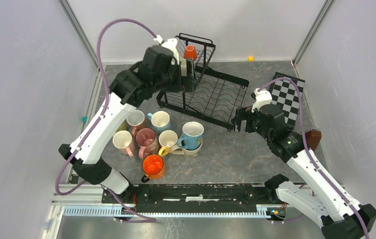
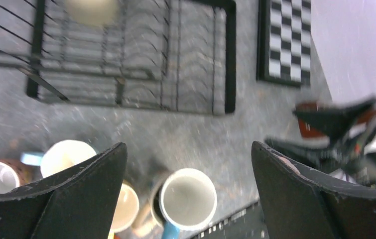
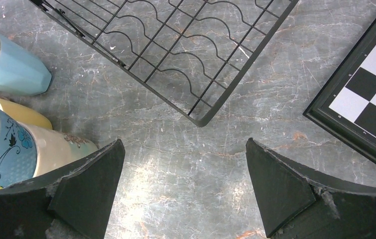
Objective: Unload the cups from the dish rack
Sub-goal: Place the cup into the cup, then unload the cup from the dish rack.
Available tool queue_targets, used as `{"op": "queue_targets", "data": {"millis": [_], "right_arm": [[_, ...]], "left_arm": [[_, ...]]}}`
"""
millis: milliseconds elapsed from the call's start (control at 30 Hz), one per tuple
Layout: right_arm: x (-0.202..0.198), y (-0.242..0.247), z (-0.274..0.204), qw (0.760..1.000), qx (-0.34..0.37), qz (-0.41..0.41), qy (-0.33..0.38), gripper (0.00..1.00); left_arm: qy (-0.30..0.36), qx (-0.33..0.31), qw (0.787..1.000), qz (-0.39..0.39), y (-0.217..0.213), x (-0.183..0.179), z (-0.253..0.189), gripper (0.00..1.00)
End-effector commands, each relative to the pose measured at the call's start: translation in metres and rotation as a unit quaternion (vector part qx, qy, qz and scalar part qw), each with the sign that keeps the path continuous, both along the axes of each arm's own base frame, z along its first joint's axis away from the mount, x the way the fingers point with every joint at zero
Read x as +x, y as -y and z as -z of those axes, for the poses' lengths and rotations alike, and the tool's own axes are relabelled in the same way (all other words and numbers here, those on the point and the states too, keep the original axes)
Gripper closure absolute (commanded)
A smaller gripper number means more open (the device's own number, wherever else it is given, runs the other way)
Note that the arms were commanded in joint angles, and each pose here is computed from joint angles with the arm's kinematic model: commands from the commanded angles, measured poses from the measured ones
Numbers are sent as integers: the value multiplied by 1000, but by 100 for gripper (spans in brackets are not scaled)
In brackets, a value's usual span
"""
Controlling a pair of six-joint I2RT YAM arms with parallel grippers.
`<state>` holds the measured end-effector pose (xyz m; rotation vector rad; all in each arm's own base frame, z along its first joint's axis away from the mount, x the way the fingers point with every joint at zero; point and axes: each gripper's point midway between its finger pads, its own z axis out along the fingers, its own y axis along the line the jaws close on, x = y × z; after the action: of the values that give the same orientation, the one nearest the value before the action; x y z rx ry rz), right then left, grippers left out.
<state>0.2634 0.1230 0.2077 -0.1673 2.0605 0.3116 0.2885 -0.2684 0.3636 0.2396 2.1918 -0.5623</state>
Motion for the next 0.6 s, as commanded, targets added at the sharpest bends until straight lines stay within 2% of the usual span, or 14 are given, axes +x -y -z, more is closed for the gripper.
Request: {"op": "queue_targets", "data": {"millis": [0, 300, 567], "right_arm": [[1, -4, -18, 1000, 9, -10, 13, 2], [-3, -13, -17, 999, 22, -32, 3, 2], [-9, -18, -10, 998, 34, -46, -10, 2]], "left_arm": [[59, -14, 995, -76, -18, 54, -35, 0], [69, 4, 984, -162, -27, 141, -21, 0], [96, 20, 962, -256, -29, 199, 1, 0]]}}
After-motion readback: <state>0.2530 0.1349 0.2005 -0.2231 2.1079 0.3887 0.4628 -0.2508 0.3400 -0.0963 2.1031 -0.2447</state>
